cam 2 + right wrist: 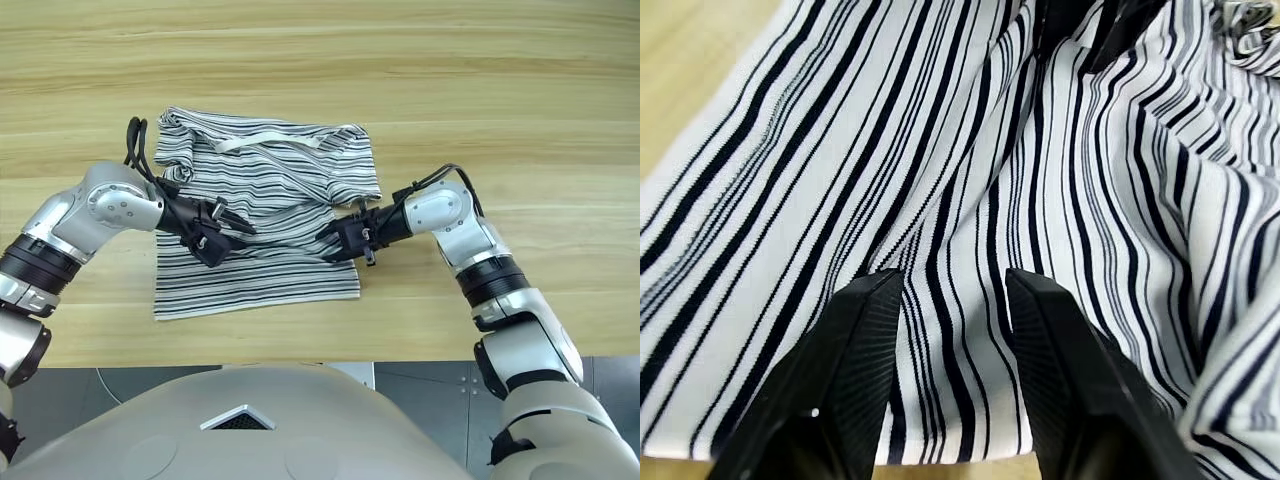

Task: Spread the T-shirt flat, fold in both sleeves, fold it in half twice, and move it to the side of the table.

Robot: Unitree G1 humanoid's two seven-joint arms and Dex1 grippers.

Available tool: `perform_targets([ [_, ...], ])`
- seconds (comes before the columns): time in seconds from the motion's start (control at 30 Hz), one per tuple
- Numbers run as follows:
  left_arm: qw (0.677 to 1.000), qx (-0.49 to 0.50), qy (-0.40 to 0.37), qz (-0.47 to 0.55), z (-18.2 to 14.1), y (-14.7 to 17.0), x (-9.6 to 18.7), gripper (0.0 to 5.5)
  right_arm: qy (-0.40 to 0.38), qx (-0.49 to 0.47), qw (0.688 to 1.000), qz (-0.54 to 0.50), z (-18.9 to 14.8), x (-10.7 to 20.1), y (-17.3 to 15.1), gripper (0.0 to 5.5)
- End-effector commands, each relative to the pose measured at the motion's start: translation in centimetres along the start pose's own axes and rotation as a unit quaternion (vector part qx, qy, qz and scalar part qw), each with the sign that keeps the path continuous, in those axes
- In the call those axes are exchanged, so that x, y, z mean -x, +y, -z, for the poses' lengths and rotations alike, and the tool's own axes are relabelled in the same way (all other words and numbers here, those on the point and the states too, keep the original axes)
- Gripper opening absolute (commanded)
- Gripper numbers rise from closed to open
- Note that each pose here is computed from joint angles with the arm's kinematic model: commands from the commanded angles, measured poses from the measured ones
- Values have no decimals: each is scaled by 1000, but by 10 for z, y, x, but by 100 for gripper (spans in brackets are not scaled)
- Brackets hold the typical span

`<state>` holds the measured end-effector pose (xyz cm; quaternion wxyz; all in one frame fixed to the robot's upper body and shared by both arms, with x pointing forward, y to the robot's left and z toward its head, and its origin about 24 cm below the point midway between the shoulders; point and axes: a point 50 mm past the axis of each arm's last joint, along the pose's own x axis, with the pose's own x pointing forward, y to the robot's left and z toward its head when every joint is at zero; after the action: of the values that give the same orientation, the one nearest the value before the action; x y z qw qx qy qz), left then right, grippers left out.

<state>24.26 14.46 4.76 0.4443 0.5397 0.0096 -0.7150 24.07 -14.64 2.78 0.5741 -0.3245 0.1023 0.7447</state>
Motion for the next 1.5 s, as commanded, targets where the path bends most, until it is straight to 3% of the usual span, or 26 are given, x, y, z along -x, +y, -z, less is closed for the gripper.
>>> perform_targets([
  [0.03,998,21,19,49,5,-17,-1,166,10,-14,1000,-8,-3,7,3,191],
  [0.23,998,29,13,56,0,-22,0,166,-95,-15,980,173,-35,35,-80,191],
  [0.37,997,32,8,66,-6,-31,-4,166,-100,-33,974,202,-38,21,-112,191],
  [0.67,997,38,8,71,-20,-43,-2,166,32,-33,978,201,-19,-29,-126,191],
  [0.9,997,48,4,63,-25,-45,-6,166,109,-68,964,232,-1,-35,-124,191],
  [1.03,997,53,-1,62,-27,-46,-10,166,137,-105,926,334,3,-17,-139,191],
  [1.13,996,62,-5,56,-29,-48,-14,166,182,-131,867,446,8,6,-152,191],
  [1.23,996,75,-9,50,-30,-52,-19,166,162,-214,811,519,11,32,-159,191],
  [1.37,995,91,-12,46,-33,-58,-22,166,139,-257,718,632,9,76,-169,191],
  [1.43,995,94,-14,42,-34,-59,-23,166,130,-238,727,631,2,75,-174,191],
  [1.5,995,89,-15,32,-34,-57,-22,166,124,-209,760,602,-5,63,-177,191],
])
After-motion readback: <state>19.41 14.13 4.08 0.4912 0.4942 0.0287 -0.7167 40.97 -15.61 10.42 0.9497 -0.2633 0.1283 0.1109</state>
